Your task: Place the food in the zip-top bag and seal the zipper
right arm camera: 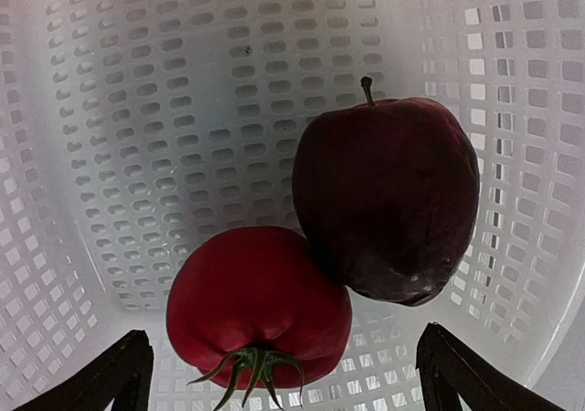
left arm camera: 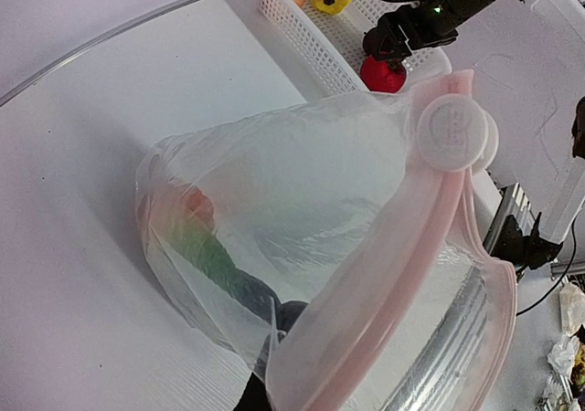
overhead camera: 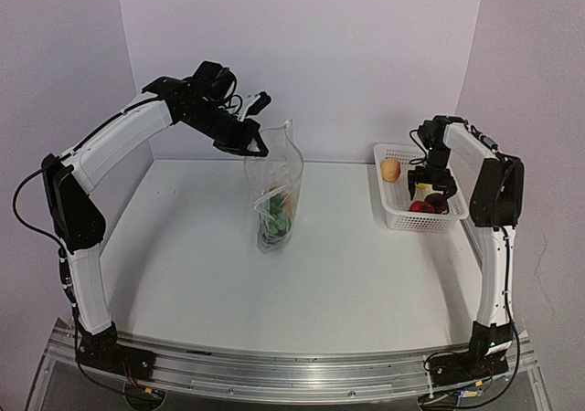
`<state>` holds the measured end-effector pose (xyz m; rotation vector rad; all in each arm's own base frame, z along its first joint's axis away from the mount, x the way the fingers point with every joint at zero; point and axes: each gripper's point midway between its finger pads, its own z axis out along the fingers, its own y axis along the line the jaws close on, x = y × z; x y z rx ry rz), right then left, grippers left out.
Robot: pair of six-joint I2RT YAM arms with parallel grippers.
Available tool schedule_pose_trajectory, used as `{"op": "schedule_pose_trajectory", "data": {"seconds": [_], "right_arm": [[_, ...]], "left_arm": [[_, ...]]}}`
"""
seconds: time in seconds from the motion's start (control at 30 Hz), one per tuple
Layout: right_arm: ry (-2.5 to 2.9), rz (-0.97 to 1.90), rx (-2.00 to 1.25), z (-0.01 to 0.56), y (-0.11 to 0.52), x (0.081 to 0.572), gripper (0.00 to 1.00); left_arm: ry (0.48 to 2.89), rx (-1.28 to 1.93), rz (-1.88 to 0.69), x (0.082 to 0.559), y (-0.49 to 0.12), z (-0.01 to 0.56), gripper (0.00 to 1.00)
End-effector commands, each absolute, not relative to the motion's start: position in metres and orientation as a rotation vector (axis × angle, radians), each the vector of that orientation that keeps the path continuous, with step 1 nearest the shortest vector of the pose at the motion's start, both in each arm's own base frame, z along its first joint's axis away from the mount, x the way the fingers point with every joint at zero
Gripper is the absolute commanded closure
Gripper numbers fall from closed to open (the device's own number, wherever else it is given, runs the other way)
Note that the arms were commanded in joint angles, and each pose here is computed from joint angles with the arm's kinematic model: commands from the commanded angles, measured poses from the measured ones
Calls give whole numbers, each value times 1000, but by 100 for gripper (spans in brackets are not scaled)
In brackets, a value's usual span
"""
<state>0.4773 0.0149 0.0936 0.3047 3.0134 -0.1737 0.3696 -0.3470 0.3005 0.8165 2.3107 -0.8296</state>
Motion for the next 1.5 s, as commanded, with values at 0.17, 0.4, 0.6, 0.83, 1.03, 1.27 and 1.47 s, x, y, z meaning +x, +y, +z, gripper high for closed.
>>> {"op": "schedule_pose_trajectory", "data": {"seconds": [0.17, 0.4, 0.6, 0.83, 1.03, 1.27, 1.47], "right_arm": [[3195, -28, 417, 74, 34, 443, 9], [3235, -112, 409, 59, 27, 436, 10], [3271, -180, 397, 44, 20, 431, 15], [3197, -167, 364, 64, 20, 446, 46], [3087, -116, 346, 109, 22, 455, 64], [2784, 181, 268, 225, 61, 470, 72], [2348, 476, -175, 349, 180, 450, 76]], "left_arm": [[2256, 832, -837, 372, -352, 313, 100], [2258, 834, -842, 372, -353, 312, 100], [2256, 835, -837, 371, -351, 313, 100], [2256, 837, -843, 371, -352, 312, 100], [2258, 839, -841, 371, -352, 312, 100], [2258, 838, -841, 372, -353, 311, 100], [2253, 840, -831, 372, -353, 312, 100]]}}
